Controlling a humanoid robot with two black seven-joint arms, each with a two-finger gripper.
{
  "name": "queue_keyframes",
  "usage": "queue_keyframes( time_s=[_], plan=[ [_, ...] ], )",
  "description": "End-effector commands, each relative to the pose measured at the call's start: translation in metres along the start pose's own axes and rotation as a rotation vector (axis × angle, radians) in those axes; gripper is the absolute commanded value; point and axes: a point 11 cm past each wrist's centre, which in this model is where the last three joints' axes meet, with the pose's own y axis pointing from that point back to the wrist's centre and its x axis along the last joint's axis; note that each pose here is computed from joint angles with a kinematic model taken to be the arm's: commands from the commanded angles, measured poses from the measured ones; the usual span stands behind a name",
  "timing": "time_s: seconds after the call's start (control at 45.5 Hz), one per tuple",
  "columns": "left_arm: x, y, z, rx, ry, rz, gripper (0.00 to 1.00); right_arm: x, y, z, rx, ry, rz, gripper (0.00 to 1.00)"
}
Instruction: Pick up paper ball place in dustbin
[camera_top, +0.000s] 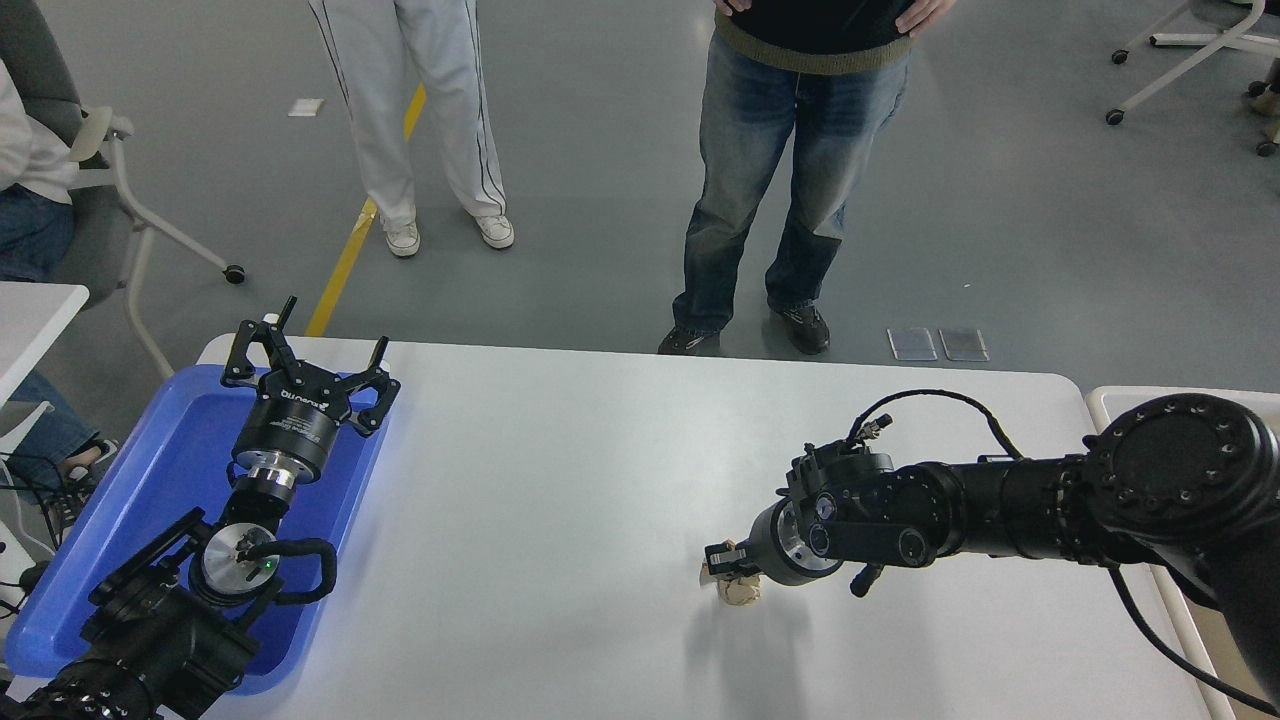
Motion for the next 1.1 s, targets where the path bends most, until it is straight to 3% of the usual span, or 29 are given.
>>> queue_keyframes(
  time_s=[0.0,0.484,0.681,1.077],
  plan=[
    [0.000,0.000,0.000,0.000,0.000,0.000,1.00,0.005,0.022,-0.021,0.010,0.094,-0.066,0.00],
    [0.000,0.000,0.000,0.001,0.001,0.000,1.00,0.042,0.130,0.025,-0.088,0.147,-0.199,0.00],
    [0.000,0.000,0.000,-0.001,0.001,0.002,1.00,0.065,0.183,0.043,-0.136,0.120,-0.186,0.00],
    [0.000,0.000,0.000,-0.001,0.000,0.002,1.00,0.105,0.256,0.052,-0.209,0.110,-0.021,0.00]
  ],
)
